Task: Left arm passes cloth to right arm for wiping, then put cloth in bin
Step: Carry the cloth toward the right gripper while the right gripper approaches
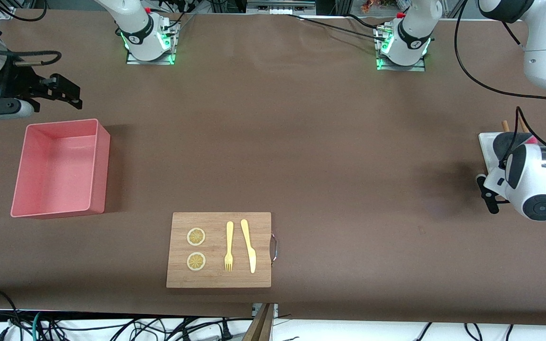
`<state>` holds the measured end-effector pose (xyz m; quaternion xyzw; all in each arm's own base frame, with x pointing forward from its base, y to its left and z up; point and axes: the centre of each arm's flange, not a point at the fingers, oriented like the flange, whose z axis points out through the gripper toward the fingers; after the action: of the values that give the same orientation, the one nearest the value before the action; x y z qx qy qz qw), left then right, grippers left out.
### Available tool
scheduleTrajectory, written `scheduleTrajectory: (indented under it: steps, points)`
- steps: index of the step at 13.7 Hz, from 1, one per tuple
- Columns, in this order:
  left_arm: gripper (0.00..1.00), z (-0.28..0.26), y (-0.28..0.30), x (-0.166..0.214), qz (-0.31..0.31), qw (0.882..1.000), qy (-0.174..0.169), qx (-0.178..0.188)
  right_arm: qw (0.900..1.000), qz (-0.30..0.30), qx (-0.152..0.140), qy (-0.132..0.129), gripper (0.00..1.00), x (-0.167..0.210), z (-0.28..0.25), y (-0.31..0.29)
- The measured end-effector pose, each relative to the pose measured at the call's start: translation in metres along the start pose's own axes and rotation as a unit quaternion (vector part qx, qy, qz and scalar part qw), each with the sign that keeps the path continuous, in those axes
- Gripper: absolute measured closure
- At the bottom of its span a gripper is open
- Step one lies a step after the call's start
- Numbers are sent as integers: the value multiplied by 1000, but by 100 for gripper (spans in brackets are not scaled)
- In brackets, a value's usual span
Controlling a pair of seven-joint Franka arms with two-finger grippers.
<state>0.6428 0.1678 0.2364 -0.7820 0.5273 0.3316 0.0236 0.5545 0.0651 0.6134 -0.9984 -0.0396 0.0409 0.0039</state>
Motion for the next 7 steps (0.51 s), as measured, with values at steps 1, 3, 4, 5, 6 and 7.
scheduleTrajectory:
  steps: [1,3,4,5,6,7]
  points:
    - [97,-19,4,-1,-7,1000,24,-6,1000,0,0,-6,0,4,7,0]
    - [97,-60,18,-7,-21,995,90,-21,1000,0,-1,-18,0,12,20,0]
    - [97,-80,26,-13,-25,993,114,-22,1000,0,-1,-22,0,14,25,0]
    - [97,-103,37,-16,-26,991,134,-18,1000,-1,-1,-25,0,16,28,0]
    - [97,-127,49,-17,-24,988,150,-7,1000,-8,-1,-25,0,17,28,-1]
    - [97,-153,64,-12,-18,986,166,6,1000,-21,0,-23,0,16,26,-3]
